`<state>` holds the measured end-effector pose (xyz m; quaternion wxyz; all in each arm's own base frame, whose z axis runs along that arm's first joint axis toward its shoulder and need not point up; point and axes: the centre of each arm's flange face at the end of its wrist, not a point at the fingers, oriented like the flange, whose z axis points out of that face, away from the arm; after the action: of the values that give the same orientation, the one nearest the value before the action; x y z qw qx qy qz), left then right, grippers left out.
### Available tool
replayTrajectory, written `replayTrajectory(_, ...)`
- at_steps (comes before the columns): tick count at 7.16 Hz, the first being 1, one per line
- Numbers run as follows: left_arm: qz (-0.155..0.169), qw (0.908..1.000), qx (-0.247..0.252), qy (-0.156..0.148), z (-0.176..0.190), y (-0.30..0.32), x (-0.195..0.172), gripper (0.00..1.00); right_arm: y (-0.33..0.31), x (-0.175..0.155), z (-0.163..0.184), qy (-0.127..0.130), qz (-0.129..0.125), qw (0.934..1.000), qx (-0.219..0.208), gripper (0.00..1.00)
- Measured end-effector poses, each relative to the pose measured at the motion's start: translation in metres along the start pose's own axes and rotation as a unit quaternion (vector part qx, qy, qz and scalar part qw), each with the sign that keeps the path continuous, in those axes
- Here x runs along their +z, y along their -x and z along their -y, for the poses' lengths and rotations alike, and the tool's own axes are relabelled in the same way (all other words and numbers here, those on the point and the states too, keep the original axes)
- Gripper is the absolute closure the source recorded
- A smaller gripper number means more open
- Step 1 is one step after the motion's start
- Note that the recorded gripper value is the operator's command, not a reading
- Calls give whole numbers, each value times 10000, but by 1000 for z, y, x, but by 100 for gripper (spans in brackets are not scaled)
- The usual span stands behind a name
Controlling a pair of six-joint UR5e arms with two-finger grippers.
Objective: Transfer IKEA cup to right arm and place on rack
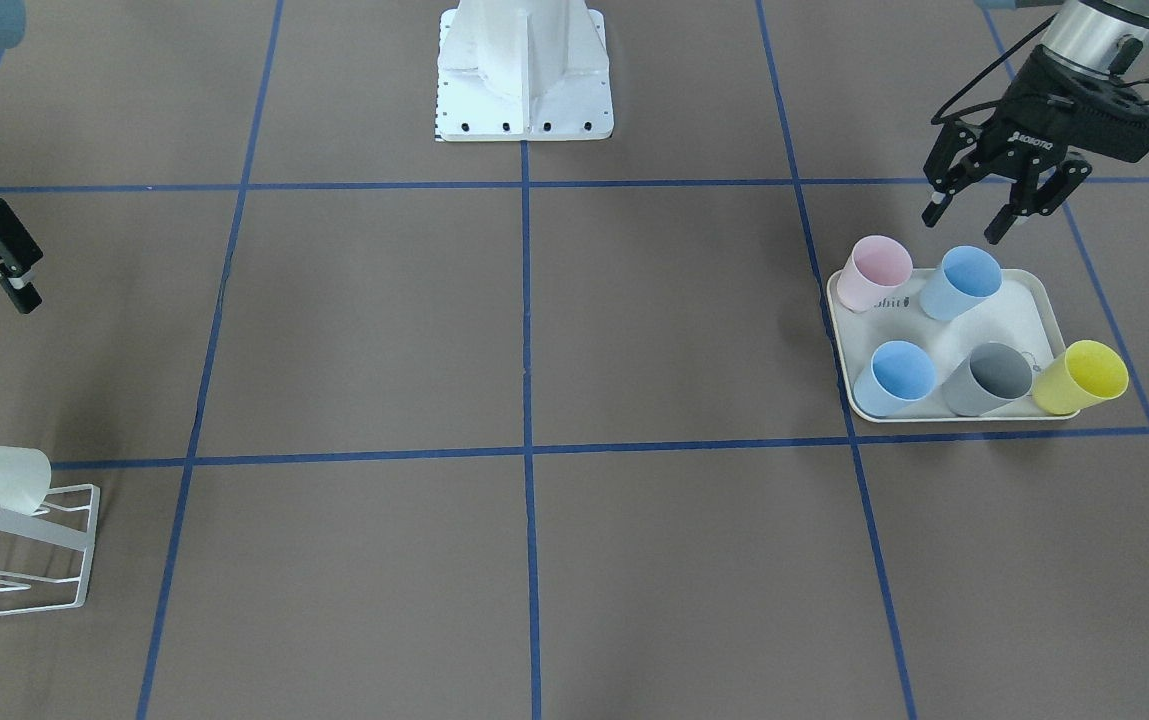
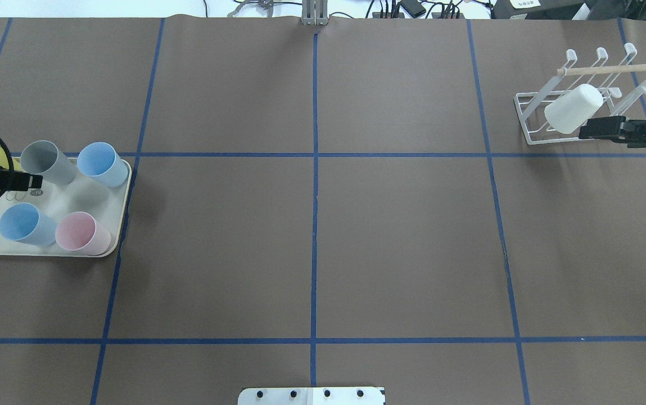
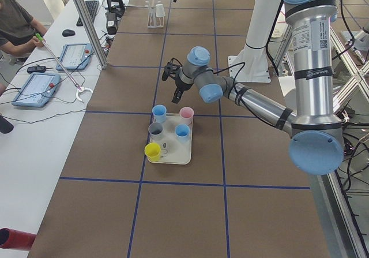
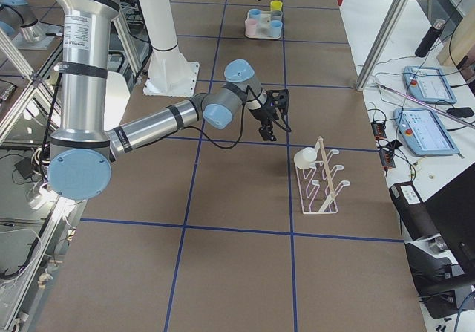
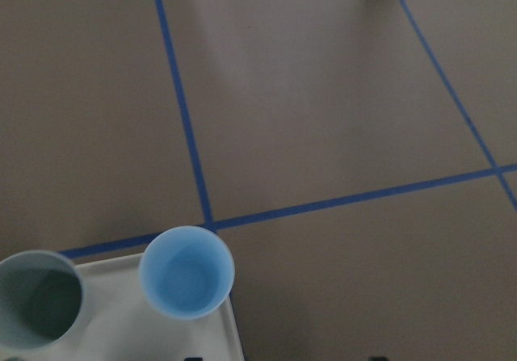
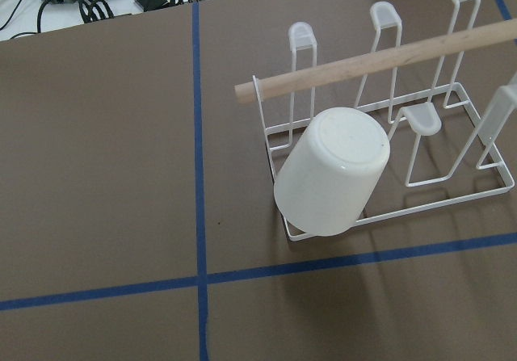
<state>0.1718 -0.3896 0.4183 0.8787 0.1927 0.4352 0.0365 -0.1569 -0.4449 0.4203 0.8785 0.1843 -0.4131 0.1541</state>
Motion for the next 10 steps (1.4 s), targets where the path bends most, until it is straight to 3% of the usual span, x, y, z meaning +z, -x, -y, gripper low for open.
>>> replayTrajectory(2,41,9974,71,717,-30,39,31,25,3,6,4,51,31,10000,30,0)
replayTrajectory(3,19,9958,16,917,-36,48,43,25,2,9,5,62,20,10000,52,0)
replayTrajectory(6,142,9930,-185,1156,-41,71,66,25,-1,15,6,59,-11,10000,75,0)
replayTrajectory(10,287,9917,-427,1179,-25,94,93,26,0,15,7,33,-6,10000,73,0)
